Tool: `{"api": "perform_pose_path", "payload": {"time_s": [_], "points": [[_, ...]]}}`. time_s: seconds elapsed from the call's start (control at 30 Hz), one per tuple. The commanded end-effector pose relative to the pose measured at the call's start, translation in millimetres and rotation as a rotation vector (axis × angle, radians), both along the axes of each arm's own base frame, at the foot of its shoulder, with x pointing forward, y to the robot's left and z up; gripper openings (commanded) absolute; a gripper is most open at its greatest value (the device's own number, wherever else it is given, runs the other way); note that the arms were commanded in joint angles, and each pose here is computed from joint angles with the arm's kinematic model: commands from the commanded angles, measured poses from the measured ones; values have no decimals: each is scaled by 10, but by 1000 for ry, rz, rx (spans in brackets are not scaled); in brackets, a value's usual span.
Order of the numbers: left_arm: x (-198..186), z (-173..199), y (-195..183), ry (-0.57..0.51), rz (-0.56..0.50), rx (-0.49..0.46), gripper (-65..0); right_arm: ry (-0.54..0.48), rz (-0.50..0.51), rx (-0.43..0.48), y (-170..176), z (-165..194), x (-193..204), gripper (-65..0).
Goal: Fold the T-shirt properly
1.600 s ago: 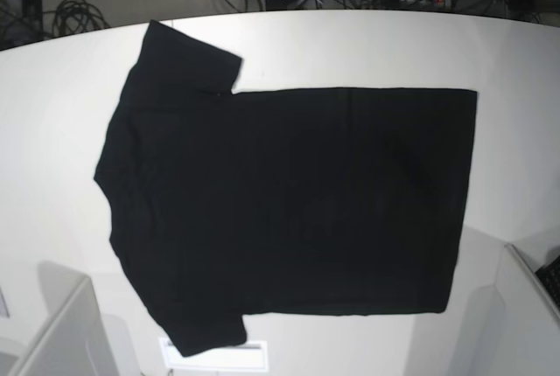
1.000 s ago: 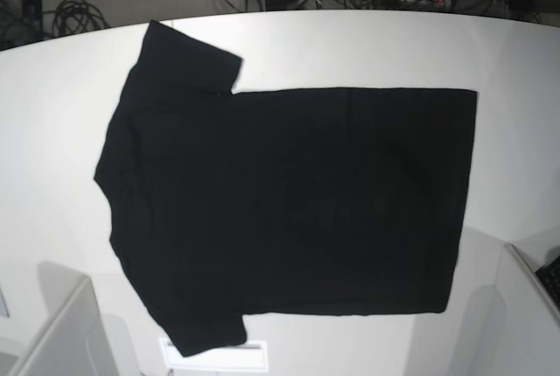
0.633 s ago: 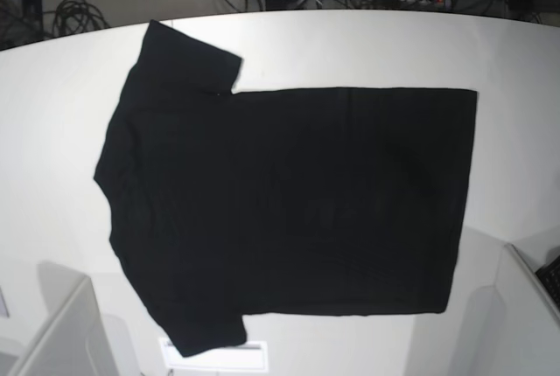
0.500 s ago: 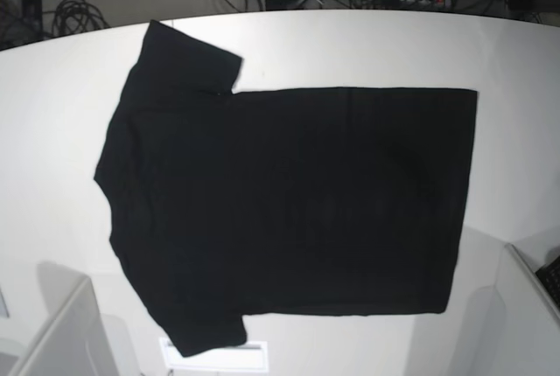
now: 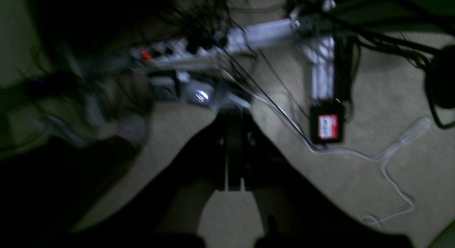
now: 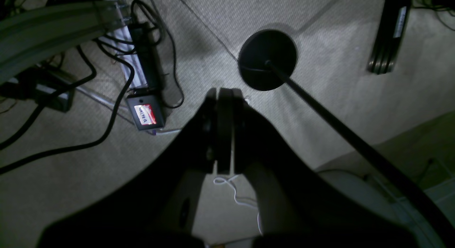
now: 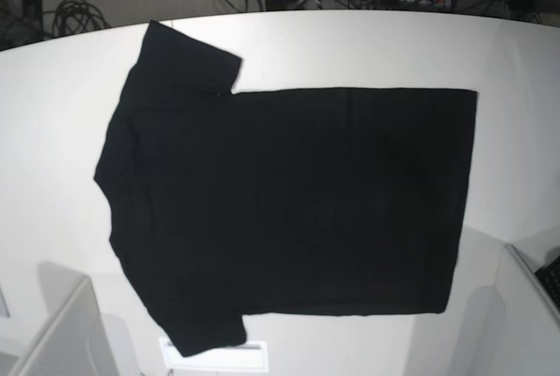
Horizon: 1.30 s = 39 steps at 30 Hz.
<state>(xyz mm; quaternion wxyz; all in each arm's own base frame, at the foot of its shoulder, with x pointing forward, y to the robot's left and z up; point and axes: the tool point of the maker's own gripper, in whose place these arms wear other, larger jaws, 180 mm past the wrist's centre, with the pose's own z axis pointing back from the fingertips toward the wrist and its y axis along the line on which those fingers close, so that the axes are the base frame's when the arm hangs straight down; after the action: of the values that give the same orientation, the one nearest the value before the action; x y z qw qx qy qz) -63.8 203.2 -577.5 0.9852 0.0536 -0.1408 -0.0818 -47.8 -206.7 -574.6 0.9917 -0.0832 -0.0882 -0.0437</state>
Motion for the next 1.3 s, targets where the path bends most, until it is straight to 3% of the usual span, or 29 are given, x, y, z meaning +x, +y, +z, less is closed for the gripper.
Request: {"api": "perform_pose_path", "payload": {"time_s": [0.0, 0.1, 0.3, 0.57, 0.73, 0.87, 1.0, 1.27], "points": [[-4, 110, 32, -25, -20, 4, -650, -11, 4, -14, -53, 84, -26, -650], [119, 343, -20, -93, -46, -10, -650, -44, -8, -29, -76, 256, 2, -650], [387, 795, -147, -216, -91, -40, -650, -111, -125, -97, -280, 597, 145, -650], [641, 1417, -352, -348, -147, -89, -650, -189, -143, -177, -573, 1025, 400, -650], [811, 1759, -447, -425, -162, -109, -650, -276, -159, -248, -802, 1391, 673, -650], [988, 1983, -306, -490, -157, -64, -650, -401, -181, -286, -847, 1749, 994, -650], [1172, 2067, -153, -544, -151, -17, -650, -504, -148, -245, -651, 1890, 1377, -650], [1389, 2158, 73, -606, -140, 50, -650, -611, -96, -47, 5, 1882, 1863, -650]]}}
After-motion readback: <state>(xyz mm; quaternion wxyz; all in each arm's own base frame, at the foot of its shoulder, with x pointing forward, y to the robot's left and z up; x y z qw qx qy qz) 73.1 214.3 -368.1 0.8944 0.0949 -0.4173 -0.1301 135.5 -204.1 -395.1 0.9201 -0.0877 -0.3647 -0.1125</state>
